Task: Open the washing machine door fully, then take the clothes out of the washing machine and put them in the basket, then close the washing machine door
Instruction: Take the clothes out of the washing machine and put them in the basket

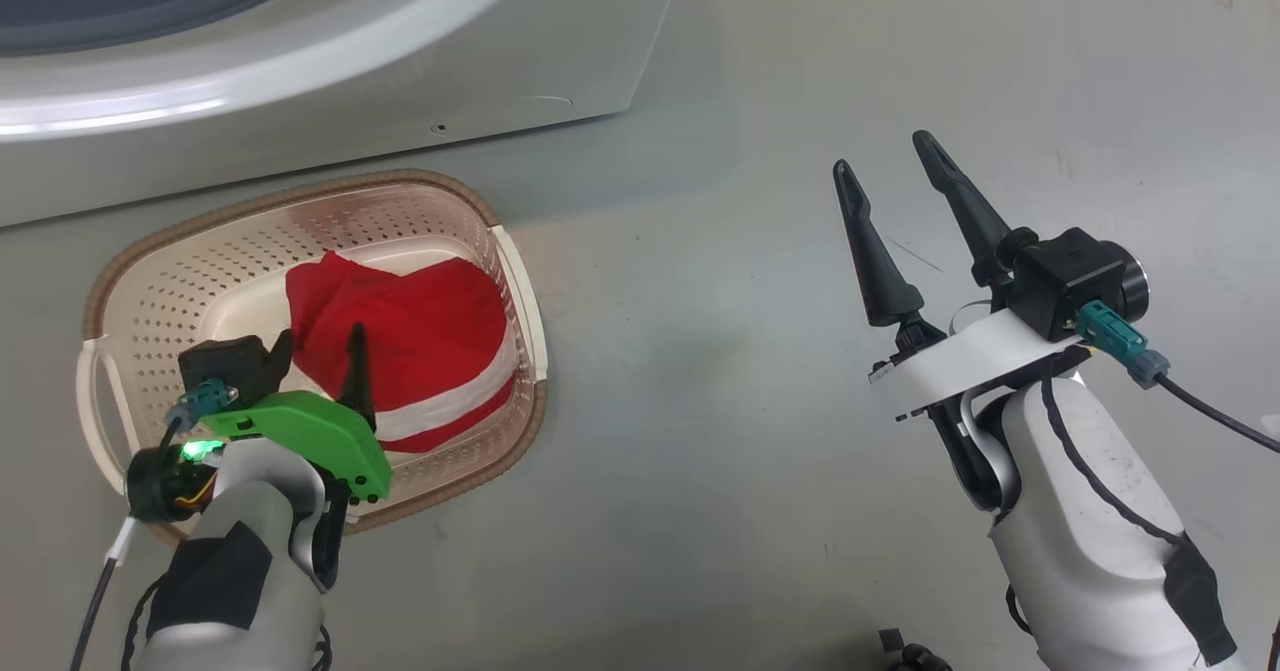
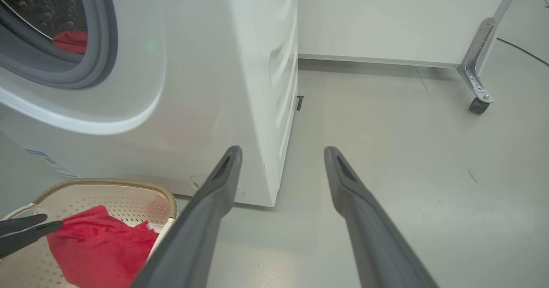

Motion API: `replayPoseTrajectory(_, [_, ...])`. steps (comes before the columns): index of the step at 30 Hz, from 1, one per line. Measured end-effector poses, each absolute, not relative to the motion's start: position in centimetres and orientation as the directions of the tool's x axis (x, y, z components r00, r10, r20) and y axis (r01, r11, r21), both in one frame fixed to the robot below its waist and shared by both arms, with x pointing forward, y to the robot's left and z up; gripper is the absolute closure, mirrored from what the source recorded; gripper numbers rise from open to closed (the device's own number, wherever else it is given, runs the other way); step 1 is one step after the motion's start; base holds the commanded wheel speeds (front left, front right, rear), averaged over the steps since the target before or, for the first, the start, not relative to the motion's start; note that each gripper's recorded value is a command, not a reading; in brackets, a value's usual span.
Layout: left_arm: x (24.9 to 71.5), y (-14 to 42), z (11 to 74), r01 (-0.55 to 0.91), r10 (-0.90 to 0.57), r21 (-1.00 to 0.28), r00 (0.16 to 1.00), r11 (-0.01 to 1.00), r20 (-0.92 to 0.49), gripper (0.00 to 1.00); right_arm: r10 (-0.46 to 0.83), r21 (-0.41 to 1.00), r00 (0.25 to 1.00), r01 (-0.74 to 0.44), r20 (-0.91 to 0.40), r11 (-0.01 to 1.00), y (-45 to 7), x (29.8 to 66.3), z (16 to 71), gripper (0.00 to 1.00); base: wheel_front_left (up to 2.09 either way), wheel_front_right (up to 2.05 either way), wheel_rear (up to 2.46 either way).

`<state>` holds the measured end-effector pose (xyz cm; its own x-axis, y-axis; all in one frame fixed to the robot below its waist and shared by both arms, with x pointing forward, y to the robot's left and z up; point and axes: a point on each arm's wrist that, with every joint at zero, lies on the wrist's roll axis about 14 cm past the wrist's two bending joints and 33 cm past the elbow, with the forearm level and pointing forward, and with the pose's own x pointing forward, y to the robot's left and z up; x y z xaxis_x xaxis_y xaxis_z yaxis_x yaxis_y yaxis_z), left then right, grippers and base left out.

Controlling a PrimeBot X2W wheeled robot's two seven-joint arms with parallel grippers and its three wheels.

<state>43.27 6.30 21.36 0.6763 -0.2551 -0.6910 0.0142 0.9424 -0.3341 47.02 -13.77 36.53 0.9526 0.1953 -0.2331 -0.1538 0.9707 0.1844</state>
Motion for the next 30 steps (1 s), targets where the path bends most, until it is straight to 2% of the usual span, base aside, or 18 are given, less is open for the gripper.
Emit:
replayPoseTrajectory(16, [45.2, 8.1, 27.2, 0.001, -0.221, -0.359, 0.788, 0.933, -0.575, 0.00, 0.256, 0.199, 0.952, -0.222, -0.170, 0.955, -11.4, 46.4, 39.8, 0.00, 0.00, 0.00, 0.00])
replayPoseTrajectory(23, [45.9, 8.9, 31.2, 0.009, -0.207, -0.380, 0.852, 0.925, -0.482, 0.00, 0.273, 0.209, 0.949, -0.238, -0.159, 0.949, -10.6, 45.2, 40.8, 0.00, 0.00, 0.00, 0.00])
replayPoseTrajectory(30, [47.3, 9.8, 37.2, 0.046, -0.179, -0.384, 0.931, 0.922, -0.319, 0.00, 0.280, 0.221, 0.948, -0.243, -0.153, 0.944, -10.1, 43.6, 41.6, 0.00, 0.00, 0.00, 0.00])
